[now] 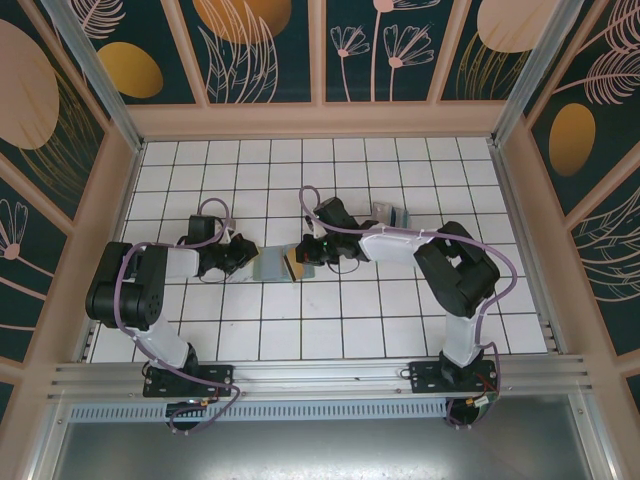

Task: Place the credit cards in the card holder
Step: Insert the credit card into the card slot.

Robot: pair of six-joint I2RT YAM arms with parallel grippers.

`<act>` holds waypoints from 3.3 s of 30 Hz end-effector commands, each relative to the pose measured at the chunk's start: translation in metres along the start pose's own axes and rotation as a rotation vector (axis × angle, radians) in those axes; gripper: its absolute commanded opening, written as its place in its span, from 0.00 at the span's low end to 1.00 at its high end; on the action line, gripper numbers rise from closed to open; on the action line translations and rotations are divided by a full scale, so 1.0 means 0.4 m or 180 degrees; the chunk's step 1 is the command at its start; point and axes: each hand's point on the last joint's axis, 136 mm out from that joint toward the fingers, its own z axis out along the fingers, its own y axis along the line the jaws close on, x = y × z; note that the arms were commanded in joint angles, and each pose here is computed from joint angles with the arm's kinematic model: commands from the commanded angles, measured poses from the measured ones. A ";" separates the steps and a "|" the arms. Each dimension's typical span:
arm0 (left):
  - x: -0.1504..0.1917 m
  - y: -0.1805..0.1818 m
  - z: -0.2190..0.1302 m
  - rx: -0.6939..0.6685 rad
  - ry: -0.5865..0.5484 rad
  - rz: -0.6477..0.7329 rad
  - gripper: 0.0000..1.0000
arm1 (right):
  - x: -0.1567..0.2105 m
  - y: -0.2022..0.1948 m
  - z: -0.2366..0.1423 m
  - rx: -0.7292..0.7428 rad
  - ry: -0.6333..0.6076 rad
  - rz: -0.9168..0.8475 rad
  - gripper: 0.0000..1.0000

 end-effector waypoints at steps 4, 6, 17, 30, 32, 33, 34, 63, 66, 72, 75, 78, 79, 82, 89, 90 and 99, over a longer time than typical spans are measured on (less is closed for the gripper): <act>0.011 0.031 0.002 -0.0158 0.0016 -0.0016 0.09 | -0.035 0.051 -0.023 -0.0187 -0.0104 -0.0049 0.00; 0.014 0.034 0.004 -0.0153 0.0026 -0.0024 0.09 | -0.036 0.051 -0.012 -0.0191 -0.0092 -0.0032 0.00; 0.012 0.030 -0.001 -0.0171 0.0020 -0.0008 0.08 | -0.046 0.052 -0.017 -0.0180 -0.0192 -0.0088 0.00; 0.010 0.023 -0.003 -0.0154 0.0022 -0.0012 0.08 | -0.050 0.030 -0.014 -0.0162 -0.0338 0.0013 0.00; 0.009 0.023 -0.003 -0.0155 0.0018 -0.0014 0.08 | -0.043 0.019 -0.005 -0.0131 -0.0311 0.0030 0.00; 0.008 0.023 -0.002 -0.0152 0.0015 -0.0015 0.08 | -0.039 0.014 0.000 -0.0129 -0.0294 0.0036 0.00; 0.009 0.023 -0.002 -0.0148 0.0017 -0.0017 0.08 | -0.036 0.011 0.004 -0.0131 -0.0282 0.0045 0.00; 0.009 0.024 -0.001 -0.0146 0.0021 -0.0025 0.08 | -0.028 -0.027 0.062 -0.0188 -0.0271 0.0239 0.00; 0.009 0.024 -0.001 -0.0143 0.0023 -0.0022 0.08 | -0.037 -0.031 0.064 -0.0180 -0.0348 0.0296 0.00; 0.012 0.024 -0.005 -0.0158 0.0023 -0.0012 0.08 | -0.024 -0.026 0.081 -0.0356 -0.0382 0.0506 0.00; 0.015 0.028 -0.007 -0.0177 0.0011 -0.0037 0.08 | -0.003 -0.020 0.093 -0.0381 -0.0381 0.0534 0.00; 0.019 0.032 -0.007 -0.0167 -0.0010 -0.0118 0.06 | 0.013 -0.019 0.097 -0.0346 -0.0434 0.0567 0.00; 0.020 0.030 -0.008 -0.0136 -0.0025 -0.0148 0.05 | 0.018 -0.017 0.098 -0.0356 -0.0458 0.0584 0.00; 0.021 0.026 -0.011 -0.0098 -0.0063 -0.0210 0.04 | 0.028 -0.009 0.104 -0.0389 -0.0525 0.0625 0.00; 0.019 0.033 -0.016 -0.0127 -0.0126 -0.0254 0.02 | 0.029 0.010 0.106 -0.0396 -0.0618 0.0652 0.00; 0.019 0.031 -0.014 -0.0110 -0.0120 -0.0260 0.02 | 0.025 0.009 0.105 -0.0382 -0.0652 0.0654 0.00; 0.019 0.030 -0.010 -0.0050 -0.0138 -0.0340 0.03 | 0.013 0.036 0.141 -0.0456 -0.0705 0.0748 0.00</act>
